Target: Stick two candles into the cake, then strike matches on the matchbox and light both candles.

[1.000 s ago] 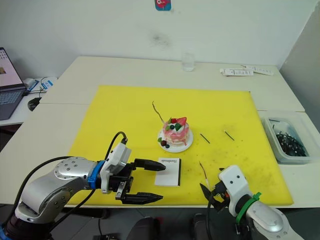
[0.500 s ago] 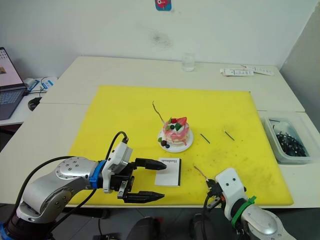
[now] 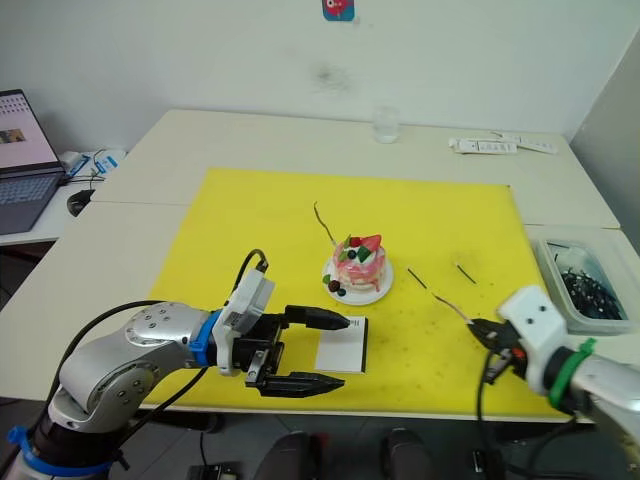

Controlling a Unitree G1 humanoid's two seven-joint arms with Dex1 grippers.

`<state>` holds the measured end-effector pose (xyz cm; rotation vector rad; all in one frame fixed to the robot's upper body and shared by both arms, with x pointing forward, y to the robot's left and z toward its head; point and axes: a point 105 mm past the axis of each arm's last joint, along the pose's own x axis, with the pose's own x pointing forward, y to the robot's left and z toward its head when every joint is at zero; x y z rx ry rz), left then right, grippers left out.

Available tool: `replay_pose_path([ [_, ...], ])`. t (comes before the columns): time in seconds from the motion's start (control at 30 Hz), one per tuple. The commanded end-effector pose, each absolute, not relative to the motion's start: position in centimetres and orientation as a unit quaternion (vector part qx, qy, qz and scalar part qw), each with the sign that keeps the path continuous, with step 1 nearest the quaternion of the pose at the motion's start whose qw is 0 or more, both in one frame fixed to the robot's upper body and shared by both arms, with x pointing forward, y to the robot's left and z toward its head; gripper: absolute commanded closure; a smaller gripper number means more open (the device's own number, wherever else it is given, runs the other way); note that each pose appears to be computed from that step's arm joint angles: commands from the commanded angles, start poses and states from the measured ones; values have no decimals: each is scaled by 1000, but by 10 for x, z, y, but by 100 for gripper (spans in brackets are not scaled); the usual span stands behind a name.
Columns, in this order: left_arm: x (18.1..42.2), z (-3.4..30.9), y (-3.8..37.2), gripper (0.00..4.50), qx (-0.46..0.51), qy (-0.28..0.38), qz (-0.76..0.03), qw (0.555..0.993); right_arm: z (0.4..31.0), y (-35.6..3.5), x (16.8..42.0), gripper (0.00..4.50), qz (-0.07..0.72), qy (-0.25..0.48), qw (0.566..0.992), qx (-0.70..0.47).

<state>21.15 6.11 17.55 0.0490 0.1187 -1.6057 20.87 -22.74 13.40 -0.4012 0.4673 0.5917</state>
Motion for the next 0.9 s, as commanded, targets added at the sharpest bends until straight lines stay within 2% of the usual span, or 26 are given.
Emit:
replay_pose_path([
  [0.03,202,194,49,0,28,15,-743,669,138,-258,203,448,281,224,907,-221],
  [0.13,201,199,44,0,36,2,-751,660,121,-276,191,448,275,256,902,-211],
  [0.3,200,199,43,0,36,1,-753,657,103,-284,182,448,274,277,900,-196],
  [0.57,195,190,41,0,40,4,-752,657,90,-291,177,448,277,299,894,-188],
  [0.67,194,187,39,0,42,4,-751,659,88,-292,176,380,280,304,892,-182],
  [0.83,194,182,38,0,49,3,-745,666,101,-290,173,204,301,307,879,-205],
  [0.9,194,181,37,0,52,2,-741,669,112,-289,173,204,304,305,873,-230],
])
